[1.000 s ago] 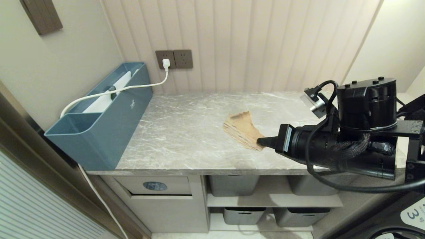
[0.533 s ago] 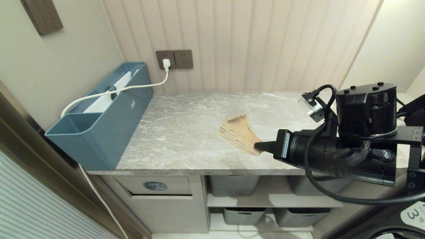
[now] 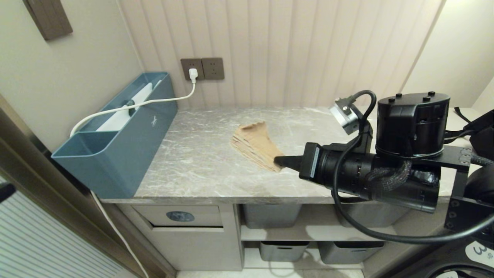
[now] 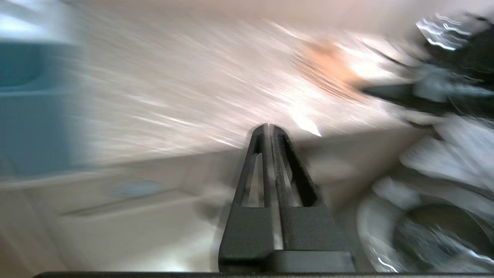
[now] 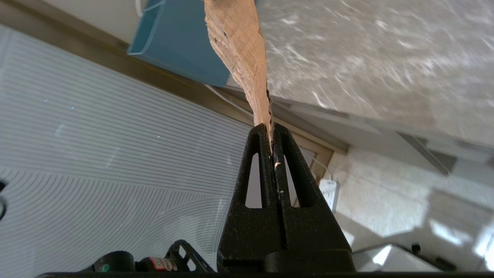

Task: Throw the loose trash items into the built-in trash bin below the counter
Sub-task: Hand it to the other hand

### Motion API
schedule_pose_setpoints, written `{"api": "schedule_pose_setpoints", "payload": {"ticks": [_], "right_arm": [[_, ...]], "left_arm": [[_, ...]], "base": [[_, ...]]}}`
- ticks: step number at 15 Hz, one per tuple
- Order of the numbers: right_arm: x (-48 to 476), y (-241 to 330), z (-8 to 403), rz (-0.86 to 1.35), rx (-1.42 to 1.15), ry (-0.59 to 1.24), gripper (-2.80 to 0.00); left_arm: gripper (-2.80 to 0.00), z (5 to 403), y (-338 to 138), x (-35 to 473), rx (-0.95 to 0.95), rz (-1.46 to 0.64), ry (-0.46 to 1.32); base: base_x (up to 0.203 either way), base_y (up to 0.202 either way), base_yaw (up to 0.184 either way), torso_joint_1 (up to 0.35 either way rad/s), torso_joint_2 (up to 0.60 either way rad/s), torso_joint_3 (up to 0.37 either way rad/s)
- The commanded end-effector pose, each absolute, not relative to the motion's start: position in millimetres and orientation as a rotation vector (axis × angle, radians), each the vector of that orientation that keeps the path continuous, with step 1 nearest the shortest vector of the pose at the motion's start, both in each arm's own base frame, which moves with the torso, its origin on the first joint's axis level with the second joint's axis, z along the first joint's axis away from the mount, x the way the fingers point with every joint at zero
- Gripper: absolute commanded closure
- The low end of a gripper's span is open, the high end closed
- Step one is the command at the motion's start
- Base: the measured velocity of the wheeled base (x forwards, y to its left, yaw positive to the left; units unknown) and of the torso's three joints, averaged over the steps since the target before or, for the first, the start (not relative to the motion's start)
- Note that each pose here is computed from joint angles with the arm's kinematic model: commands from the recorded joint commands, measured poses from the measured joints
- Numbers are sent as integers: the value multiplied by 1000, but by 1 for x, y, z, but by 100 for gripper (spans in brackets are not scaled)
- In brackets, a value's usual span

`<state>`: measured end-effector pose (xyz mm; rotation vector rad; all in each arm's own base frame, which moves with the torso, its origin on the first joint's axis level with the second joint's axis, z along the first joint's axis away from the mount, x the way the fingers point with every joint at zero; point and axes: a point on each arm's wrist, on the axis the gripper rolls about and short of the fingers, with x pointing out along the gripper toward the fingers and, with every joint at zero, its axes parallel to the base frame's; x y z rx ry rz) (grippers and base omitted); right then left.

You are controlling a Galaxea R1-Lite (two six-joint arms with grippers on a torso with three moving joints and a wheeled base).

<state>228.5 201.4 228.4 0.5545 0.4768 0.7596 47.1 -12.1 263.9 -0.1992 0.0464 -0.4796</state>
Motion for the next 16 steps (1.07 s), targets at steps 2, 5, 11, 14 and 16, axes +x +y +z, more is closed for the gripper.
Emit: {"api": "schedule_pose_setpoints", "payload": {"ticks": [2,5,11,14,16], "right_arm": [[232,215,222,824,537,500,0],[234,216,216,859,540,535,0],[236,218,217,958,540,550,0],[235,218,215,967,537,558,0],[232,219,215,1008,531,570,0]], "left_arm": [[-280,248,-28,110,-328,-811,356],[-280,234,-42,138,-368,-878,492],[-280,210,-66,202,-368,-940,533],[-280,206,-85,220,-339,-1009,492],[-280,209,-95,227,-327,-1042,486]], "base": [[0,0,0,0,0,0],[0,0,0,0,0,0],[0,0,0,0,0,0],[0,0,0,0,0,0],[0,0,0,0,0,0]]}}
